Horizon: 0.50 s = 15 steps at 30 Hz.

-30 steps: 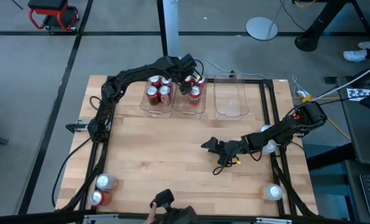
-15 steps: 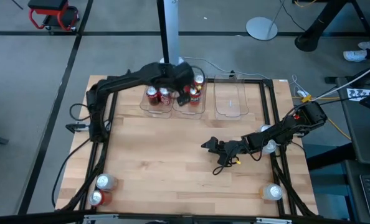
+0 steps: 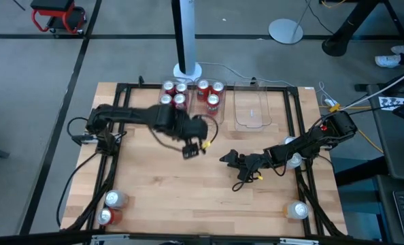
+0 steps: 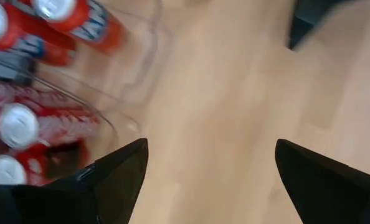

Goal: Sort soda cans
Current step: Put the orange soda can into the middle transparent bin

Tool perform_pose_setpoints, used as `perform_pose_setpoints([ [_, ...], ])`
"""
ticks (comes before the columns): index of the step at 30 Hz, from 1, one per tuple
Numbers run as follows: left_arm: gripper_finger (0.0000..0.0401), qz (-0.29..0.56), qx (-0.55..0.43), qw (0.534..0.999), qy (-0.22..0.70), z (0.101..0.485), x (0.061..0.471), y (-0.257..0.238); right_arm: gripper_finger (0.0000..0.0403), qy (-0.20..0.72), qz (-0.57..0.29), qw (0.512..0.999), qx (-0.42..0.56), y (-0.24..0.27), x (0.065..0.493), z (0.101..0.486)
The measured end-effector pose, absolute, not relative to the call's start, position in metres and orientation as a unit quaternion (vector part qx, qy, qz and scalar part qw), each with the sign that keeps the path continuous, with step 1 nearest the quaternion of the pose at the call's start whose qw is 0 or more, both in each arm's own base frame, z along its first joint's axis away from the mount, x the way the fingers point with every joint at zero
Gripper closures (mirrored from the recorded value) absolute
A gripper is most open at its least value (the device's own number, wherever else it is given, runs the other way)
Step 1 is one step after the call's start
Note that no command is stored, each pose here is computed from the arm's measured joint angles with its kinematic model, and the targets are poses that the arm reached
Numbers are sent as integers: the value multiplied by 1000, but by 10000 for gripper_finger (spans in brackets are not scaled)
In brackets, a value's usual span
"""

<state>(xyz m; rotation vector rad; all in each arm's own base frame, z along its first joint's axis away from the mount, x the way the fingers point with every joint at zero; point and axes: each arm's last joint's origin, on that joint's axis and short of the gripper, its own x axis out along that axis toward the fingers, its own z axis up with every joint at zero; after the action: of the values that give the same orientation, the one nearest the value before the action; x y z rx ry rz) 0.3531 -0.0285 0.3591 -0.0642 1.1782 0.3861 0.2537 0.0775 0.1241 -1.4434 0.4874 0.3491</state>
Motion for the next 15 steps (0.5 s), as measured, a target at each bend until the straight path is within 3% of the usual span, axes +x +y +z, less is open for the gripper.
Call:
perform_pose_setpoints([
  [15, 65, 183, -139, 811, 538, 358, 313, -155, 40, 216, 154, 711, -651, 78, 254, 125],
])
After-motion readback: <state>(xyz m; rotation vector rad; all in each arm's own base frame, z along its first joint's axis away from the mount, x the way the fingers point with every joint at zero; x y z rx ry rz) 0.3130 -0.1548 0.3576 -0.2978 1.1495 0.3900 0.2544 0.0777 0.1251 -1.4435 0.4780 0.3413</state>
